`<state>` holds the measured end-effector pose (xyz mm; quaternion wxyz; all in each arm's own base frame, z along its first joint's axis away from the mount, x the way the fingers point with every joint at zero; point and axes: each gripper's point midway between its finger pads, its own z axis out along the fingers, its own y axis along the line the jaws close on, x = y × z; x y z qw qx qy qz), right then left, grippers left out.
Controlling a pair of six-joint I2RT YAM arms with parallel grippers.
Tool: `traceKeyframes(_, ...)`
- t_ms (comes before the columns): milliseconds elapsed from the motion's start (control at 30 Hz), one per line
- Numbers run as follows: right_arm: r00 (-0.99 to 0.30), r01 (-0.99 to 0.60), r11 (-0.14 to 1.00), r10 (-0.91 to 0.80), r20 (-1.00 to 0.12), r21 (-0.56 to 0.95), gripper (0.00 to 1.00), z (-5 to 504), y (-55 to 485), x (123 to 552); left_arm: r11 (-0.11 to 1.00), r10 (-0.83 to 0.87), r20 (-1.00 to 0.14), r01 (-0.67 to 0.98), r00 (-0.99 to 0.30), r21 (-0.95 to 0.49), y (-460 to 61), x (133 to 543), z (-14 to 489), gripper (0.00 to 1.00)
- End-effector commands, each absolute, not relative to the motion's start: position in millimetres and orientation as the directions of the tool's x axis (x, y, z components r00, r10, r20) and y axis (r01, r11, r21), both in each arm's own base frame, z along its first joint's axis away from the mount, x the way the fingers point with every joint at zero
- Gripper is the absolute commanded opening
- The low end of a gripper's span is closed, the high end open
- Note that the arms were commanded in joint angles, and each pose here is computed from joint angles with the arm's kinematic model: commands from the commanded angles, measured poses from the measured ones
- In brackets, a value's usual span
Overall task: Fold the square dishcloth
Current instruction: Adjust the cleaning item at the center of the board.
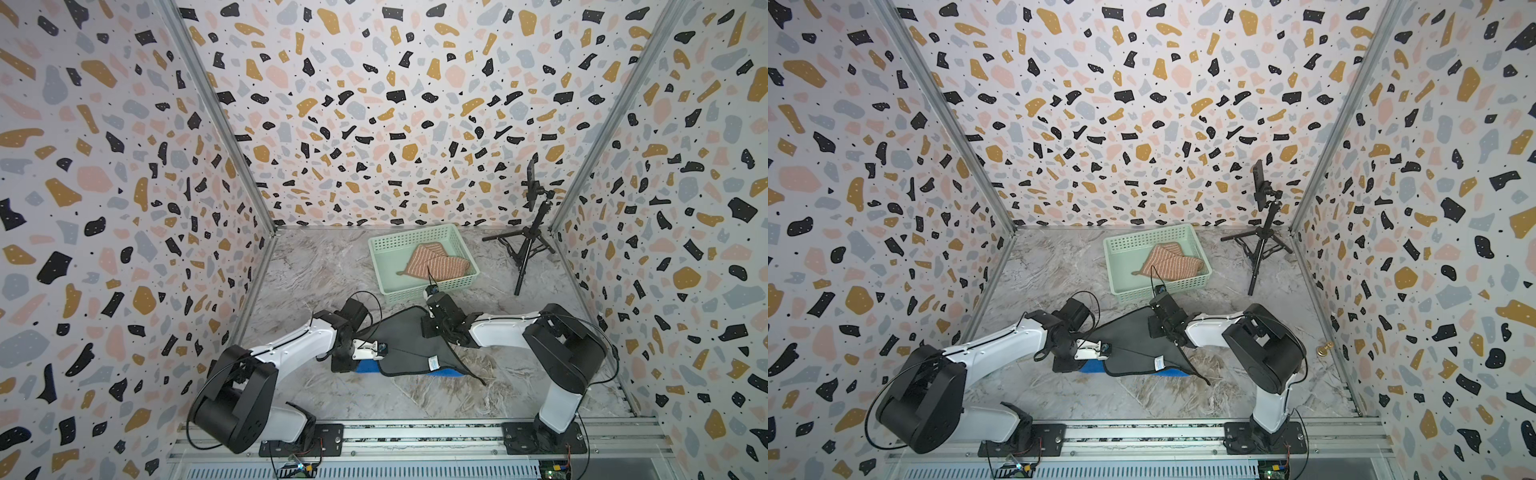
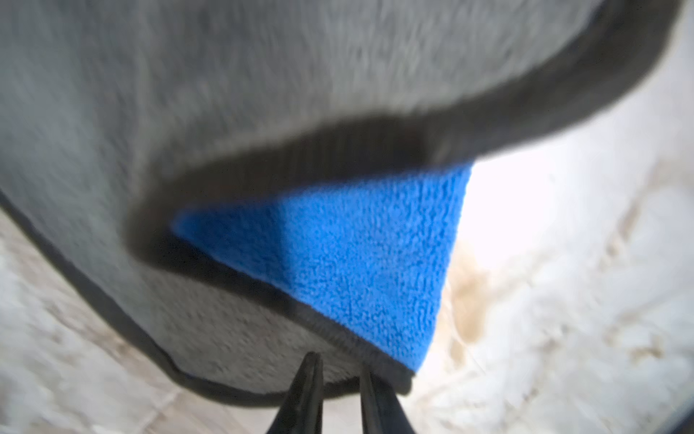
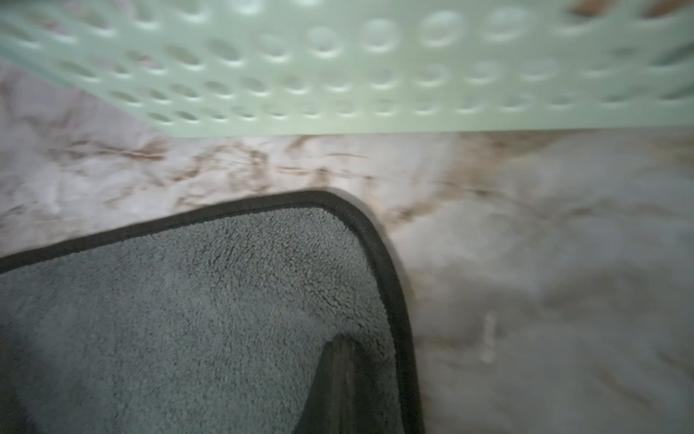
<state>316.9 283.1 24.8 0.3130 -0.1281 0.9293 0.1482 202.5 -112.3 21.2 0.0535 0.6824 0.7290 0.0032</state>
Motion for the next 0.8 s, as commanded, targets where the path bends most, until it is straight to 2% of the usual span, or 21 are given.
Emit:
traceKeyframes(0,-0.827,-0.172,0.985,-0.136,-0.545,0.015,0.00,2.6,216.6,299.4,0.122,0.985,-0.146,0.973,-0.094,0.197,-137.8,244.4,36.2,0.22)
traceKeyframes(167,-0.834,-0.141,0.990,-0.110,-0.540,0.015,0.00,11.2,205.0,297.1,0.179,0.973,-0.191,0.949,-0.131,0.261,-156.8,282.9,51.2,0.20)
traceKeyframes(433,-0.818,-0.114,0.993,-0.076,-0.570,0.031,0.00,24.7,204.6,302.2,0.233,0.918,-0.367,0.953,-0.149,0.195,-197.1,297.9,96.9,0.18)
traceKeyframes(633,-0.811,-0.128,0.989,-0.058,-0.583,0.079,0.00,32.7,207.4,297.7,0.302,0.896,-0.370,0.948,-0.244,0.105,-220.4,327.1,80.8,0.10)
traceKeyframes(767,-0.806,-0.147,0.982,-0.046,-0.591,0.123,0.00,37.1,215.3,298.0,0.360,0.890,-0.360,0.915,-0.279,0.183,-223.4,359.7,72.0,0.08)
